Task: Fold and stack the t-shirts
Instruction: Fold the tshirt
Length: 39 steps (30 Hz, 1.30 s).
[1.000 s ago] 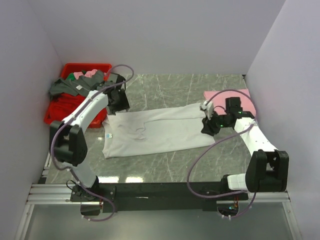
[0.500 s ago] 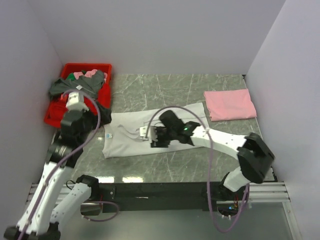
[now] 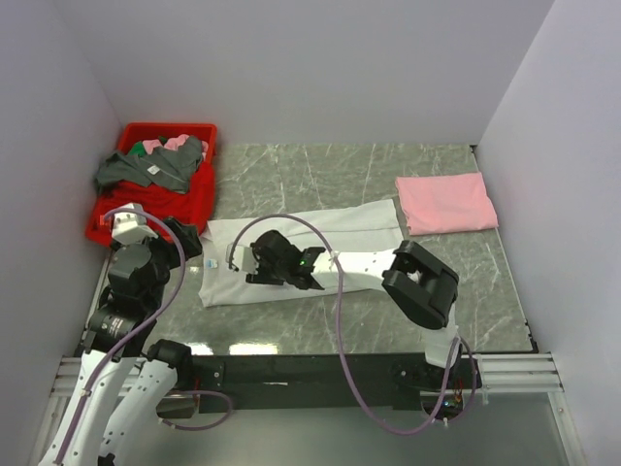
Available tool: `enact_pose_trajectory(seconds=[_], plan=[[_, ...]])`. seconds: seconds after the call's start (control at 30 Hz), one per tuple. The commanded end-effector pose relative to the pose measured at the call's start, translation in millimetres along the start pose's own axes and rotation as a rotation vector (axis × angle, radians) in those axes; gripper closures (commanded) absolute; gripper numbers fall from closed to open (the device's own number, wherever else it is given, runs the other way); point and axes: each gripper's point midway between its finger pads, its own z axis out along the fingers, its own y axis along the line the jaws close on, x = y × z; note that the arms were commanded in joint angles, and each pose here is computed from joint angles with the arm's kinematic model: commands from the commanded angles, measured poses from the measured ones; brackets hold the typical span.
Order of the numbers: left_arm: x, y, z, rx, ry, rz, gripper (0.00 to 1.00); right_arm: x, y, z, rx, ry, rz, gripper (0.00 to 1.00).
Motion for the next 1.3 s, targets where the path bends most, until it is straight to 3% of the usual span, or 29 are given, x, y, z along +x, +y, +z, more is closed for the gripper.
enact_pose_trajectory(seconds=[0.0,0.23,0.3,0.43,0.53,0.57,0.67,0.93,0.97,1.0,1.03,1.1,1.17,1.2,1.23,1.27], plan=[[-13.5,0.2,-2.0,0.0,-0.06,-0.005,0.05,-17.7,-26.8,5.1,0.106,-0.024,0.057,0.44],[-13.0,0.1,-2.1,0.003,-0.06,-0.004,0.05,-10.2,-44.1,11.7,0.185,0.009,0.125,0.78],[-13.7,-0.9,-2.4,0.007,-0.061,-0.005,0.05,-4.3,-55.7,9.1,0.214,0.018,0.165,0.84],[-12.4,-0.9,-1.3,0.007,-0.057,0.0,0.05,7.4,-73.8,5.8,0.26,0.036,0.241,0.86],[-12.0,-0.7,-0.6,0.003,-0.053,0.002,0.05,18.8,-73.1,4.3,0.246,0.059,0.278,0.75],[-10.9,-0.7,-0.1,0.004,-0.05,0.001,0.05,21.4,-72.2,3.9,0.237,0.066,0.287,0.62],[-10.2,-0.9,0.4,0.004,-0.048,0.002,0.05,30.8,-71.5,0.7,0.218,0.082,0.346,0.39],[11.9,-16.5,9.7,0.066,0.047,-0.041,0.02,42.6,-106.5,-41.9,0.115,0.048,0.515,0.29],[24.4,-19.8,13.7,0.07,0.103,-0.064,0.02,43.4,-107.7,-50.9,0.064,0.029,0.495,0.25],[34.8,-23.4,16.0,0.06,0.149,-0.15,0.03,42.0,-79.9,-61.5,-0.133,-0.011,0.47,0.2],[55.3,-21.8,17.3,0.04,0.224,-0.193,0.03,45.5,-92.9,-85.8,-0.161,-0.073,0.371,0.16],[96.0,-37.8,17.0,0.061,0.4,-0.365,0.09,45.3,-73.6,-120.8,-0.269,-0.209,0.235,0.15],[147.6,-36.8,17.2,0.012,0.558,-0.511,0.18,55.5,-76.5,-139.7,-0.219,-0.26,0.142,0.14],[164.9,-45.8,9.8,0.048,0.646,-0.566,0.21,81.2,-50.7,-138.6,-0.236,-0.236,0.117,0.14],[193.3,-36.2,5.4,0.005,0.709,-0.6,0.23,79.0,-57.8,-157.1,-0.146,-0.283,-0.002,0.13],[203.0,-38.3,2.6,0.006,0.733,-0.632,0.23,90.2,-59.7,-160.0,-0.092,-0.281,-0.024,0.13]])
